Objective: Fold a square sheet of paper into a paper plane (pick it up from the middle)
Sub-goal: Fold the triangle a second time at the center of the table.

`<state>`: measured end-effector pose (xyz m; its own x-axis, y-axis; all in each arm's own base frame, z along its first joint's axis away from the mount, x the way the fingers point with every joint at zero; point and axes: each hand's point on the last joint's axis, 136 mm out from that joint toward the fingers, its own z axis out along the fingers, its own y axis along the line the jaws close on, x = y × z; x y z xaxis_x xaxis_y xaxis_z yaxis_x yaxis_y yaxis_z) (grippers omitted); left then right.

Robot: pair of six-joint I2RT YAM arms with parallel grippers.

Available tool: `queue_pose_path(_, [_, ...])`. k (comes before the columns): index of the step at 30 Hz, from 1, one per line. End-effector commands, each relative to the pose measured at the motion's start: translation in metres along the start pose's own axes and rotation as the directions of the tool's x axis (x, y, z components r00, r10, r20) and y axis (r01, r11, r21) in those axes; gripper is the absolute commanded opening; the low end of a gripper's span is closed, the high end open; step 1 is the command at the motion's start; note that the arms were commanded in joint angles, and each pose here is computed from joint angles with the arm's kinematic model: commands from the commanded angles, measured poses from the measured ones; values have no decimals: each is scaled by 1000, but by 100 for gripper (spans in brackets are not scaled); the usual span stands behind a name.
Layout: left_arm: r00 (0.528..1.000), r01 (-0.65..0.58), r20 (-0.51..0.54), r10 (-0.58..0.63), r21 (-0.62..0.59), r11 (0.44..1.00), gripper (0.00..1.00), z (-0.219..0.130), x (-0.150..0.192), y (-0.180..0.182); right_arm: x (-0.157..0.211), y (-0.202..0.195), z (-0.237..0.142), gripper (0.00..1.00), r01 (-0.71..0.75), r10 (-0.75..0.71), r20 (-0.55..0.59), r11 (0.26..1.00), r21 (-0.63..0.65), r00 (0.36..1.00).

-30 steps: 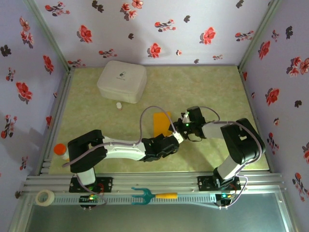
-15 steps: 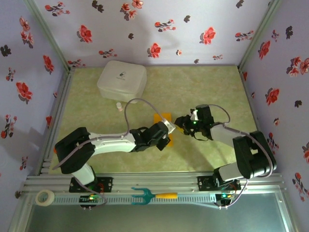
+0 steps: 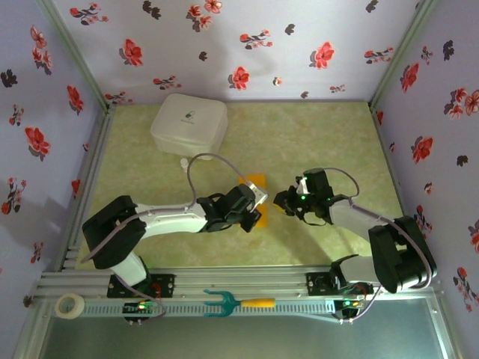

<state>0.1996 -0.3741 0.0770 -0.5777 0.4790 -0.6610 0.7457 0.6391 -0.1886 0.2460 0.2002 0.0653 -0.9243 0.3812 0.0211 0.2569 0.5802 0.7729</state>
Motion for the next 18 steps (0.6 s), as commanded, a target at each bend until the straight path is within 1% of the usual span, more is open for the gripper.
queue_pose_path(1, [999,33,32,-33,21,999,0,-6,-6,-1,6,-11,3,17,7,-7,-4,999,47,1000])
queue_pose_path(9, [998,51,34,-51,20,999,0,-6,-8,1,9,-14,5,15,14,-14,-4,998,65,1000])
queue_pose_path(14, [998,59,37,-60,28,998,0,-6,-10,1,11,-16,2,15,18,-19,15,997,72,1000])
queue_pose_path(18, [997,70,37,-71,33,997,0,-6,-10,2,14,-13,0,14,22,-22,5,998,58,1000])
